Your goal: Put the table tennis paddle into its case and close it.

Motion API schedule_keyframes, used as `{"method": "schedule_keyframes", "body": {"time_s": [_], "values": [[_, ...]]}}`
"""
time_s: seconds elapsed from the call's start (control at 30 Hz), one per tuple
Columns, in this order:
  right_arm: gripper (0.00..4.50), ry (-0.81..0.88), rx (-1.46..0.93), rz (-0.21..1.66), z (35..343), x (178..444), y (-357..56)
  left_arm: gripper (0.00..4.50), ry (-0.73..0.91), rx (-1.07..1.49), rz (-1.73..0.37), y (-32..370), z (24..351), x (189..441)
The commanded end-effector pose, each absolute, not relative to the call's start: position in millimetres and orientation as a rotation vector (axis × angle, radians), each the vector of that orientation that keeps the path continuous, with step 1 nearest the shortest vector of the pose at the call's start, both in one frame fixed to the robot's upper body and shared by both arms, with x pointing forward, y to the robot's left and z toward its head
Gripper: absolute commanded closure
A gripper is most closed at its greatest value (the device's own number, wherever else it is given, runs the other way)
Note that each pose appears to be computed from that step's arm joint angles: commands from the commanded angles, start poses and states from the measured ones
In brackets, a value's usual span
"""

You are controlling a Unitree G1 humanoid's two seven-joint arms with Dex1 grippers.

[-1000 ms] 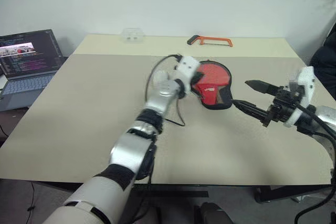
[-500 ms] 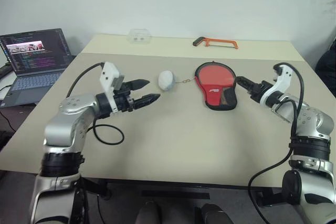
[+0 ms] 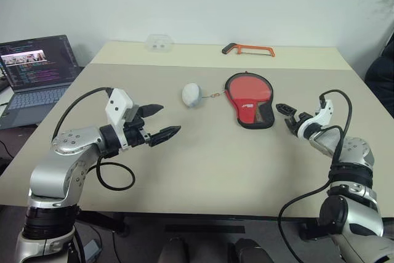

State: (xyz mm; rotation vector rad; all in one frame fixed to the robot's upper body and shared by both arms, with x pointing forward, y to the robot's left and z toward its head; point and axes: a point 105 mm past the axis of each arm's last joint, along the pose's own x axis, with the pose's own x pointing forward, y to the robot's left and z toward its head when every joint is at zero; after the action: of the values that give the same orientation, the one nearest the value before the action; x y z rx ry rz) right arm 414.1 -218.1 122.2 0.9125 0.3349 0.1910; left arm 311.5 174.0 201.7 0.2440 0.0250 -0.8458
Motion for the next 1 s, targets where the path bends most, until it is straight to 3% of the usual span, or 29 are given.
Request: {"method": "schedule_keyframes", "body": {"time_s": [0.03, 0.53, 1.0], "values": [[0.0, 0.329, 0.935, 0.221, 124, 414, -210, 0.02, -0.011, 0.275, -0.86, 169, 213, 306], [0.0, 0.375, 0.942, 0.382, 130, 408, -149, 0.02, -0.004, 0.284, -0.849, 169, 211, 305], [0.0, 0.384, 0.94, 0.398, 130, 418, -127, 0.02, -0.007, 0.288, -0.858, 166, 210, 308]]}}
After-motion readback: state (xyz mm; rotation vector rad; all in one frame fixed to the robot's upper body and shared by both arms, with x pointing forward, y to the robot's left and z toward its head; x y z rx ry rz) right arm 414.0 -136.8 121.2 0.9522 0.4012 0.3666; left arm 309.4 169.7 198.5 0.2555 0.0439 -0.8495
